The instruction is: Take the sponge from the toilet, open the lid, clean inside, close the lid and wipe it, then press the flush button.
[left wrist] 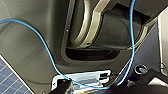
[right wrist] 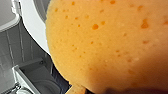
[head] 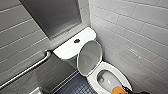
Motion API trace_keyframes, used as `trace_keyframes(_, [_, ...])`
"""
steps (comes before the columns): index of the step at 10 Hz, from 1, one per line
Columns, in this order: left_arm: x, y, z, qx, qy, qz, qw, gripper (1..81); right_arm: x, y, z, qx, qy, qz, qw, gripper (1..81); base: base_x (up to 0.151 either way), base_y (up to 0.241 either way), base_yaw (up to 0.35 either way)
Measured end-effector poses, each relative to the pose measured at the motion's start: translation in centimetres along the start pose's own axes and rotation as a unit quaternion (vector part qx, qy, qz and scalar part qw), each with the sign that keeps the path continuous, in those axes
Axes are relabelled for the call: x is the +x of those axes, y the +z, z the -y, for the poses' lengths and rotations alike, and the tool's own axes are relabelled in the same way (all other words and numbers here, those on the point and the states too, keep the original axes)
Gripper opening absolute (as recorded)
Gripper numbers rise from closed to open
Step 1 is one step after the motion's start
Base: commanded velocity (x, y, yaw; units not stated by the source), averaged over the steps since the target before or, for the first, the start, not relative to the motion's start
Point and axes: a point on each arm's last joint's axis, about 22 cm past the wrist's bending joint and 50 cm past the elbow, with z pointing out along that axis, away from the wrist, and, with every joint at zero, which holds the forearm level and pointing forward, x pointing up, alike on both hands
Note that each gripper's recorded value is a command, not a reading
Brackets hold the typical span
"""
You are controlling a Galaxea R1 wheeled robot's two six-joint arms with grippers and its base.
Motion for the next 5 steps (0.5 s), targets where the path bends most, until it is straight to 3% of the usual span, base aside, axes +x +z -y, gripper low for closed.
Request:
trace_keyframes(3, [0.0, 0.0, 0.0, 0.000, 0.000, 0.000, 1.0000, 81.1, 0.4, -0.2, 2.5, 0.015, -0.007, 0.001, 0.9999, 1.0, 0.000, 0.000, 0.000])
trace_keyframes(5, [0.1, 0.2, -0.4, -0.003, 0.001, -0.001, 1.0000, 81.1, 2.8, 1.2, 6.9, 0.029, -0.033, -0.007, 0.9990, 1.0, 0.000, 0.000, 0.000])
